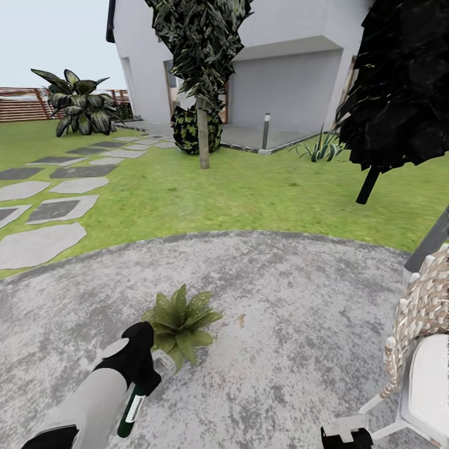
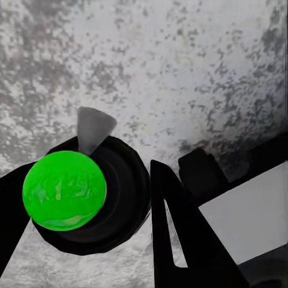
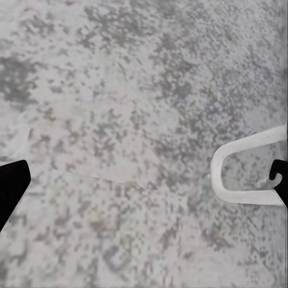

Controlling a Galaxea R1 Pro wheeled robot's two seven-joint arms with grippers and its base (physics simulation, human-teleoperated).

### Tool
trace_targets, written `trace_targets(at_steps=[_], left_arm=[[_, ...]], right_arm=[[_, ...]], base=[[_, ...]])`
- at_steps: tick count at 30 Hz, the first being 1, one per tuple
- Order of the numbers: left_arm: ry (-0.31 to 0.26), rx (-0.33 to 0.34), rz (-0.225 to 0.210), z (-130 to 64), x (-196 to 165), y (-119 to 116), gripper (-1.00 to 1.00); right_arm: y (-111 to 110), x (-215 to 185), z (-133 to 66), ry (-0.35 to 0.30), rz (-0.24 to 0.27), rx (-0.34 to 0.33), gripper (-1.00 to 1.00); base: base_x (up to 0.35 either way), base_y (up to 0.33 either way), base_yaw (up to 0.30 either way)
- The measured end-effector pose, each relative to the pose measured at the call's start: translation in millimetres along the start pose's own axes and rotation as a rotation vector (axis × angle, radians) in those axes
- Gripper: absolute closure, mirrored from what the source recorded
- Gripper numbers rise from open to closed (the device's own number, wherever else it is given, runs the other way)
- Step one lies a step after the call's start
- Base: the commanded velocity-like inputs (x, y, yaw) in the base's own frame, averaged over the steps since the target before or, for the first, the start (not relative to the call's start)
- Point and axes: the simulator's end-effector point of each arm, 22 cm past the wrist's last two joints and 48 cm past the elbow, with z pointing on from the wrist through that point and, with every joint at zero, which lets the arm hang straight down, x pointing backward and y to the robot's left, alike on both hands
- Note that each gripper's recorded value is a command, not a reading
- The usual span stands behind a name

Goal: Pick up the pesticide atomizer in the garden and spray insectifuge to fully cover both potted plants in the garden.

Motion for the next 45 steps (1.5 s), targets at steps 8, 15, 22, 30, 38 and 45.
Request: trace_targets(at_steps=[8,15,22,30,38,45], left_arm=[[0.019,-0.035,-0.032,-0.2,18.6,29.9,1.00],[0.024,-0.033,-0.065,2.4,31.5,43.1,1.00],[-0.021,-0.023,-0.027,-8.5,-2.6,16.8,1.00],[-0.054,-0.065,-0.030,-22.7,-11.6,30.9,1.00],[-0.043,-0.066,-0.033,-18.1,-6.3,32.2,1.00],[-0.012,-0.045,-0.027,0.0,8.0,19.6,1.00]], right_arm=[[0.3,0.3,0.0,0.001,0.000,-0.001,-1.00],[0.3,0.5,-0.1,0.001,0.000,-0.001,-1.00],[0.3,0.5,-0.1,0.001,0.000,-0.001,-1.00],[0.0,0.1,0.0,0.000,0.000,0.000,-1.00],[0.0,0.0,-0.1,0.000,0.001,0.000,-1.00],[0.2,0.6,-0.1,0.002,0.001,0.000,-1.00]], base=[[0.004,-0.022,0.000],[0.000,0.000,0.000],[0.000,0.000,0.000],[0.003,0.000,0.000],[0.246,0.000,0.000],[0.030,0.000,0.000]])
